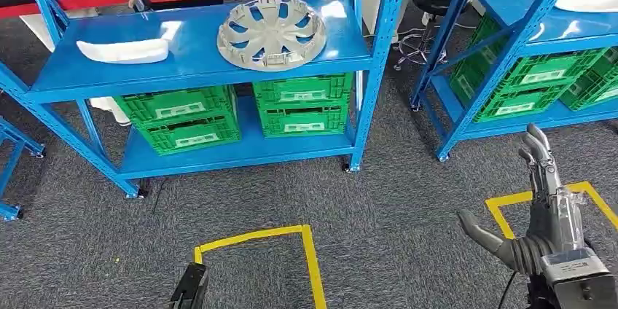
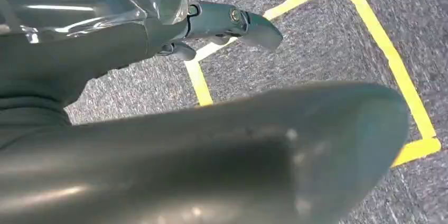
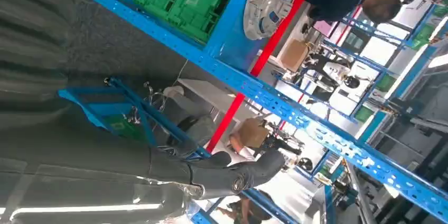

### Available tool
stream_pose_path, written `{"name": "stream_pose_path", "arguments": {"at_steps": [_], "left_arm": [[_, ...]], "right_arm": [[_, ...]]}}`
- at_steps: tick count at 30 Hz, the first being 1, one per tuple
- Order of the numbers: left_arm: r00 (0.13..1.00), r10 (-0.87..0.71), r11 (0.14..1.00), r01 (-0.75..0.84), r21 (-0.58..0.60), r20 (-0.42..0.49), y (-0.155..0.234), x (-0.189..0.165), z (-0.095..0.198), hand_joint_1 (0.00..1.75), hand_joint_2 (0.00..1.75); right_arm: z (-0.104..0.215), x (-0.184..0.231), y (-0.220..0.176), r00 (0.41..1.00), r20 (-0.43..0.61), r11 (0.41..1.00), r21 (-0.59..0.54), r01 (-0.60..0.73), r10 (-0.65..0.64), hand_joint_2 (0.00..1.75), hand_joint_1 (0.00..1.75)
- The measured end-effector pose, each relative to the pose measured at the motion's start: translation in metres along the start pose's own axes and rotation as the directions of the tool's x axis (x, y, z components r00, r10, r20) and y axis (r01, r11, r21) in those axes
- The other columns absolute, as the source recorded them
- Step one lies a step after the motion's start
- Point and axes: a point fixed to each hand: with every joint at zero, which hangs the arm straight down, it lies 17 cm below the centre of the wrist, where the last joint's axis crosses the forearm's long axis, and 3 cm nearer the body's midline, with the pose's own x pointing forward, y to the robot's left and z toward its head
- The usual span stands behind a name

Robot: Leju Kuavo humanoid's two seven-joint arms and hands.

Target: Take the parts from the cabinet and place them on the table.

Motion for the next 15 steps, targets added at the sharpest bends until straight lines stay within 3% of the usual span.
{"name": "stream_pose_path", "arguments": {"at_steps": [15], "left_arm": [[1.0, 0.024, 1.0, -0.024, 0.001, 0.008, 0.0, -0.0028, 0.002, 0.0, 0.0]], "right_arm": [[-0.0011, -0.0015, 0.003, 1.0, -0.005, 1.0, 0.009, 0.006, -0.006, 1.75, 0.0]]}}
